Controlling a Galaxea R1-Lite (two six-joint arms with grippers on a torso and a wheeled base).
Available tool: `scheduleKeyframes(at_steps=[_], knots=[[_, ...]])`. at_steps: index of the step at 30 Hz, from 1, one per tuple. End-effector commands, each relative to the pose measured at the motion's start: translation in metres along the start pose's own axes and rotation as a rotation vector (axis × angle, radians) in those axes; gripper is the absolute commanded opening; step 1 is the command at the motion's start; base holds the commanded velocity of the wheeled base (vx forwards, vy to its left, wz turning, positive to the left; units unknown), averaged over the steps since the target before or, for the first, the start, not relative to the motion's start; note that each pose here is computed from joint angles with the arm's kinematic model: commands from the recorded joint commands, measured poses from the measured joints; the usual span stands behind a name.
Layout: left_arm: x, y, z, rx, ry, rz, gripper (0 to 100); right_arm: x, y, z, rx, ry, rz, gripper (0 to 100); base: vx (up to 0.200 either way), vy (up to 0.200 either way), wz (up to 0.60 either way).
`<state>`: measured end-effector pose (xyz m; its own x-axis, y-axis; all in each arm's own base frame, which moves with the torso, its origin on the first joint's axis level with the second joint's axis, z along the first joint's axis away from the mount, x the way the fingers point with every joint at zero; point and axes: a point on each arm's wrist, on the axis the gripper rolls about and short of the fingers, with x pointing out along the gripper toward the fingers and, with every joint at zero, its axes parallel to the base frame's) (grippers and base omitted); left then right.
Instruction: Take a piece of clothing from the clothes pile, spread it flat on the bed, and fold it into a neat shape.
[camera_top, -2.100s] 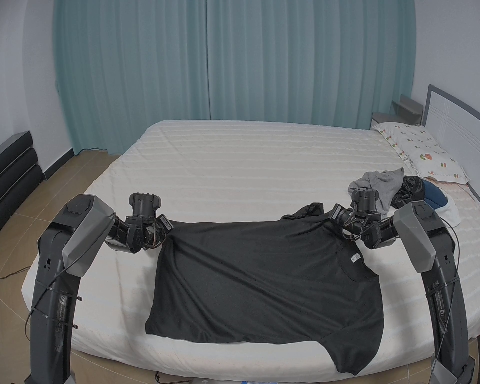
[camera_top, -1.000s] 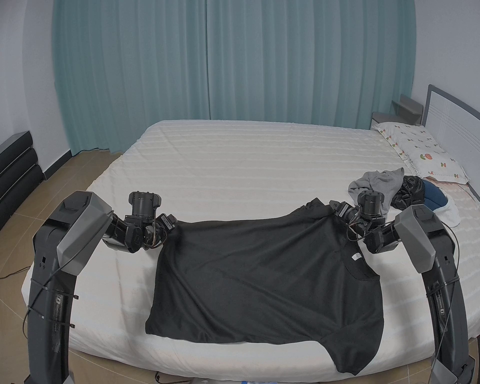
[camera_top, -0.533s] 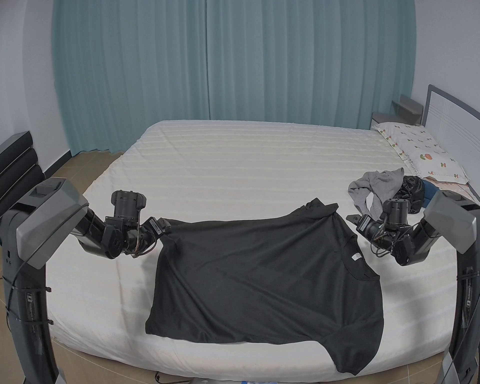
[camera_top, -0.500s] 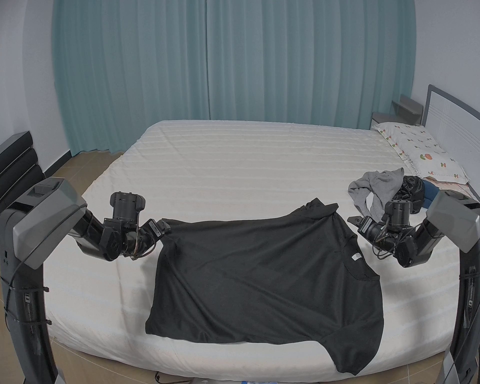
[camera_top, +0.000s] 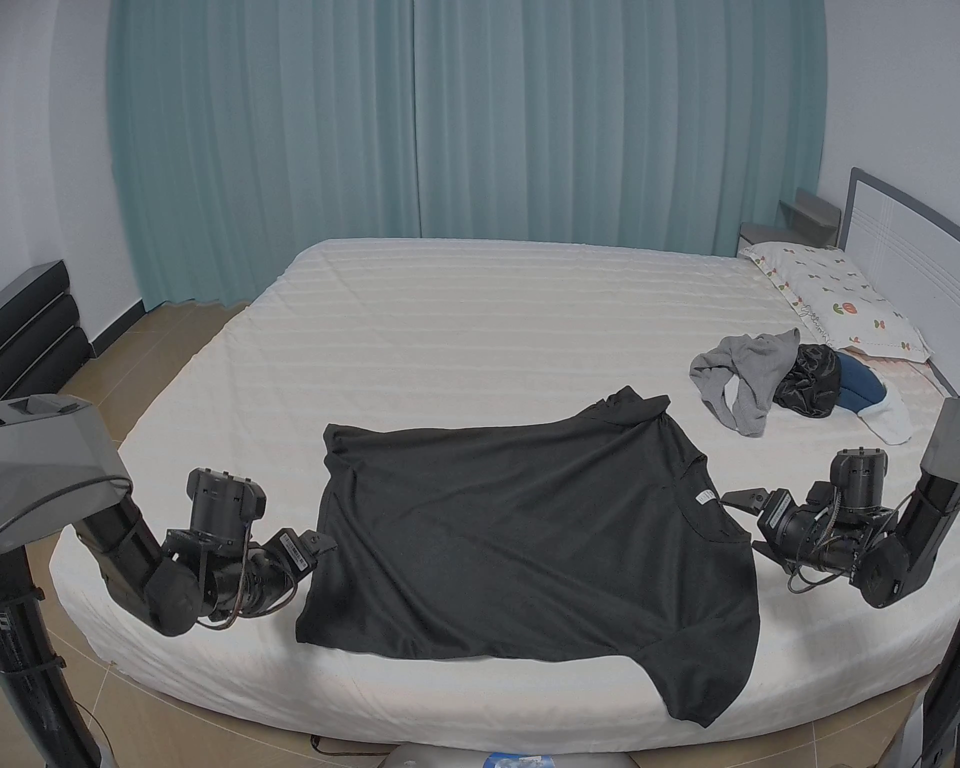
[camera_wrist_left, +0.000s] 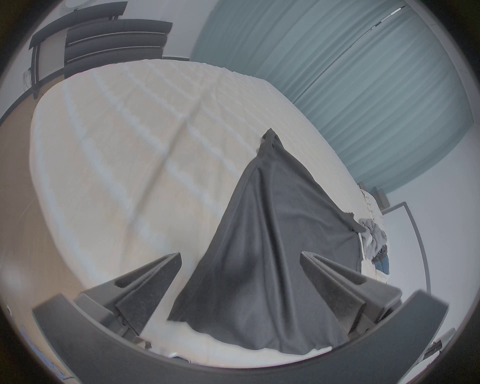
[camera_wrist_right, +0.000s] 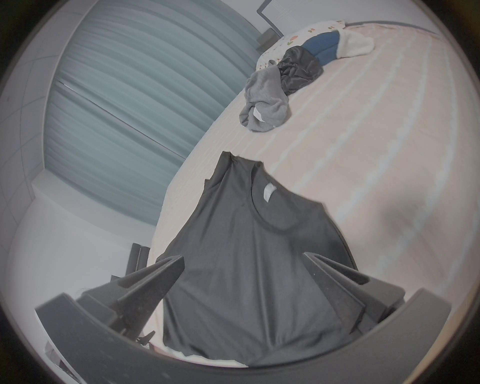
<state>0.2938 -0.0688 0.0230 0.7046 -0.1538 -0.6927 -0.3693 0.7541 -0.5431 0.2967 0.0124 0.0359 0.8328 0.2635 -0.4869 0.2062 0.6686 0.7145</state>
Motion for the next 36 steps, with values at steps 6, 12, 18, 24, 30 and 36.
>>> scheduleKeyframes(at_steps=[6,12,18,24,30,36], knots=[[-0.013,0.009,-0.02,-0.035,0.027,-0.012,100,-0.018,-0.005,-0.01,0.055,0.037,0.002,100,0.0,0.0,0.0],[-0.017,0.008,-0.026,-0.026,0.043,-0.013,100,-0.02,-0.007,-0.015,0.048,0.053,-0.011,100,0.0,-0.167,0.0],[-0.016,0.016,-0.03,-0.017,0.052,0.023,100,-0.019,-0.009,-0.02,0.044,0.07,-0.022,100,0.0,-0.033,0.0],[-0.015,0.025,-0.035,0.023,0.077,0.061,100,-0.019,-0.013,-0.023,-0.001,0.086,-0.037,100,0.0,0.0,0.0],[0.005,0.035,-0.041,0.041,0.061,0.154,100,-0.02,-0.012,-0.028,-0.008,0.1,-0.038,100,0.0,0.0,0.0],[0.011,0.035,-0.041,0.046,0.045,0.159,100,-0.017,-0.017,-0.031,-0.035,0.12,-0.057,100,0.0,0.0,0.0]])
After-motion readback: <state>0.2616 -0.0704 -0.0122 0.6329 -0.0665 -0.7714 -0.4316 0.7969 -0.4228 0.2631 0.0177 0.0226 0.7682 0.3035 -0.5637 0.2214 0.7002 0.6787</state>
